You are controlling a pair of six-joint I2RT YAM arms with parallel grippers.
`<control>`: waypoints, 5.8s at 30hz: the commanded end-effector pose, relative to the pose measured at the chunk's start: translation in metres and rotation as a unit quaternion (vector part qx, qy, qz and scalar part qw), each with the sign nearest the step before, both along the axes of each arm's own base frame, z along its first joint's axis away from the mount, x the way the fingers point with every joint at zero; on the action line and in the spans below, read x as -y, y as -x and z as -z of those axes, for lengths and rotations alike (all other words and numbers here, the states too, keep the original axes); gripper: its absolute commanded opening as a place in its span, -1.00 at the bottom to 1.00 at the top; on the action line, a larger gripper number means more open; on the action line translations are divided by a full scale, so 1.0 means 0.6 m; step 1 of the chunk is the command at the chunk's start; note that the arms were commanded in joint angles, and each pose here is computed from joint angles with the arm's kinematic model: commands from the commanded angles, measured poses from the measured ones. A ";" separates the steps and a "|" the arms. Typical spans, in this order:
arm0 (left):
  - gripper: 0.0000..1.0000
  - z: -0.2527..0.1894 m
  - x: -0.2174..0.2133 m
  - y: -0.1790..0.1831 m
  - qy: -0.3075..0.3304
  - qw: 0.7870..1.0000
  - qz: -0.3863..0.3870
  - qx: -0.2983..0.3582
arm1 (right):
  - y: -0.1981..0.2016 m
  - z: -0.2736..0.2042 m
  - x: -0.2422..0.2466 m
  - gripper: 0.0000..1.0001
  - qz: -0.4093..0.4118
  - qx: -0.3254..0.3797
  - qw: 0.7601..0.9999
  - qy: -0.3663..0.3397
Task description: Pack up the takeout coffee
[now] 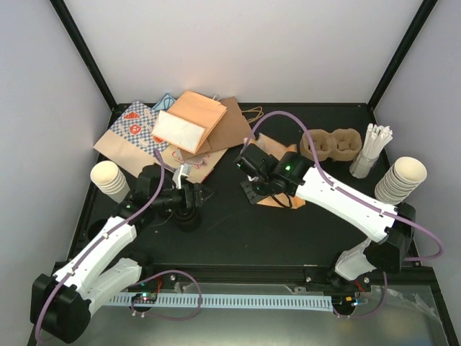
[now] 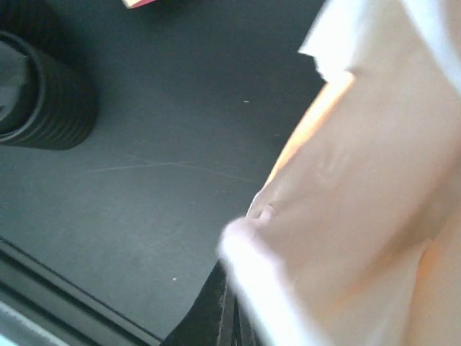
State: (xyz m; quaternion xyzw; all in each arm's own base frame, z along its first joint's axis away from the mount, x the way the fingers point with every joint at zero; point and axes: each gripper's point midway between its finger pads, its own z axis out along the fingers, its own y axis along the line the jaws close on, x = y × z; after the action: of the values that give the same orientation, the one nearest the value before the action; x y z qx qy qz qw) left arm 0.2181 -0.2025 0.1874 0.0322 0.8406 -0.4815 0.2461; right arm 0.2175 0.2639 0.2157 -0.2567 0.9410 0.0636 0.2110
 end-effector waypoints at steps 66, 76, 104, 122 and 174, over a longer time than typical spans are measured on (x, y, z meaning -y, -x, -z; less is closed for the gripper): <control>0.38 -0.026 0.053 -0.029 0.112 0.992 -0.042 -0.026 | 0.049 -0.087 -0.050 -0.28 -0.091 0.024 0.980 -0.174; 0.48 -0.035 0.048 -0.017 0.105 0.994 -0.031 -0.008 | -0.071 0.007 0.113 -0.28 0.094 0.049 0.985 -0.134; 0.66 -0.089 0.026 -0.001 0.121 0.992 -0.017 0.039 | -0.164 0.193 0.143 -0.34 0.146 -0.032 0.987 -0.054; 0.69 -0.048 0.022 -0.006 0.086 0.996 -0.023 0.009 | -0.127 0.197 0.102 -0.07 0.053 -0.035 0.996 -0.059; 0.67 -0.093 -0.028 -0.018 -0.060 0.991 -0.053 0.106 | -0.066 -0.053 0.206 -0.98 0.125 0.125 0.983 -0.037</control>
State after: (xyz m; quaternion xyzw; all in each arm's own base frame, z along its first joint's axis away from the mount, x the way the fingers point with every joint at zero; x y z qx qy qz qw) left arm 0.2270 -0.1930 0.2145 0.0335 0.8426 -0.4320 0.3199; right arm 0.2642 0.1531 0.2115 -0.1459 0.9387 0.0422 0.3096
